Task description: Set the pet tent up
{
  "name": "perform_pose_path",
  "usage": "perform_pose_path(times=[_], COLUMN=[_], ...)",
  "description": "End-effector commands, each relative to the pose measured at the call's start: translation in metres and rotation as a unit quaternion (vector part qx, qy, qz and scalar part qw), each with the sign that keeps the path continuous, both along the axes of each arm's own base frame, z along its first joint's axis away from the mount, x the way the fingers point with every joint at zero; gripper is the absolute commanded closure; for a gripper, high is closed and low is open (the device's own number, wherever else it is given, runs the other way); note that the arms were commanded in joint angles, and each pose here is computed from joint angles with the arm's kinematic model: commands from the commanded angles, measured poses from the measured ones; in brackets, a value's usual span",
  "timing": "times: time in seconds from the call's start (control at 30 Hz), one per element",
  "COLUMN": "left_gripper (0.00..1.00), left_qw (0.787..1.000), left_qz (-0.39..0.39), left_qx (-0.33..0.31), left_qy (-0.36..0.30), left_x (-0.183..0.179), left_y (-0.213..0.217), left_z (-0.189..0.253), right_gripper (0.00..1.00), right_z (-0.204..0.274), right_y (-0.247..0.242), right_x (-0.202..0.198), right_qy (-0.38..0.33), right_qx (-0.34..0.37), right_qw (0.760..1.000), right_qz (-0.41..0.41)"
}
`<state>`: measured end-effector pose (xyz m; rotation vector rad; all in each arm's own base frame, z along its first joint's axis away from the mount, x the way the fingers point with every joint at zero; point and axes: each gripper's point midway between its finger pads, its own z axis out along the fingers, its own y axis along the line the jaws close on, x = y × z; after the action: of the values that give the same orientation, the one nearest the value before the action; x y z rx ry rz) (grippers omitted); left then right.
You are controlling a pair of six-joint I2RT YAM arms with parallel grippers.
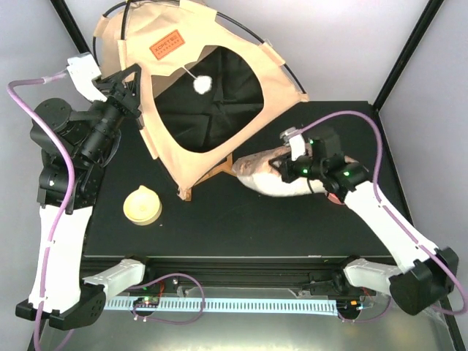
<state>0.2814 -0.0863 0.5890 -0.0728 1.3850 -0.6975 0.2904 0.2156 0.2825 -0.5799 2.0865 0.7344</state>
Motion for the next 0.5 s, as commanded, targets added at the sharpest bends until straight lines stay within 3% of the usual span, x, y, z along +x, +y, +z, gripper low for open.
perform_pose_path(times=[0.0,0.17,0.2,0.27,0.33,0.37,0.47], left_gripper=[0.98,0.98,0.98,0.99,0.99,0.99,0.98], left_qw=[0.997,0.997,0.997,0.997,0.997,0.997,0.997], left_qz=[-0.010,-0.004,-0.007,-0.012,-0.017,-0.020,-0.025], left_qx=[-0.015,-0.010,-0.010,-0.013,-0.016,-0.017,-0.016], left_qy=[-0.080,-0.081,-0.080,-0.080,-0.078,-0.078,-0.076], left_x=[-0.029,-0.028,-0.027,-0.025,-0.022,-0.022,-0.021], left_y=[0.003,0.004,0.003,0.002,-0.001,-0.001,-0.003], left_z=[0.044,0.044,0.044,0.044,0.043,0.043,0.041], right_gripper=[0.99,0.95,0.87,0.45,0.21,0.14,0.08], right_z=[-0.022,-0.056,-0.062,-0.075,-0.079,-0.078,-0.067], right_y=[0.030,0.005,-0.004,-0.031,-0.060,-0.072,-0.095], right_x=[-0.050,-0.078,-0.082,-0.071,-0.055,-0.048,-0.033], right_qy=[0.090,0.133,0.147,0.166,0.151,0.143,0.120], right_qx=[0.051,0.015,0.002,-0.039,-0.083,-0.093,-0.099], right_qw=[0.986,0.986,0.986,0.985,0.979,0.974,0.960], right_qz=[0.134,0.104,0.079,-0.019,-0.113,-0.150,-0.233])
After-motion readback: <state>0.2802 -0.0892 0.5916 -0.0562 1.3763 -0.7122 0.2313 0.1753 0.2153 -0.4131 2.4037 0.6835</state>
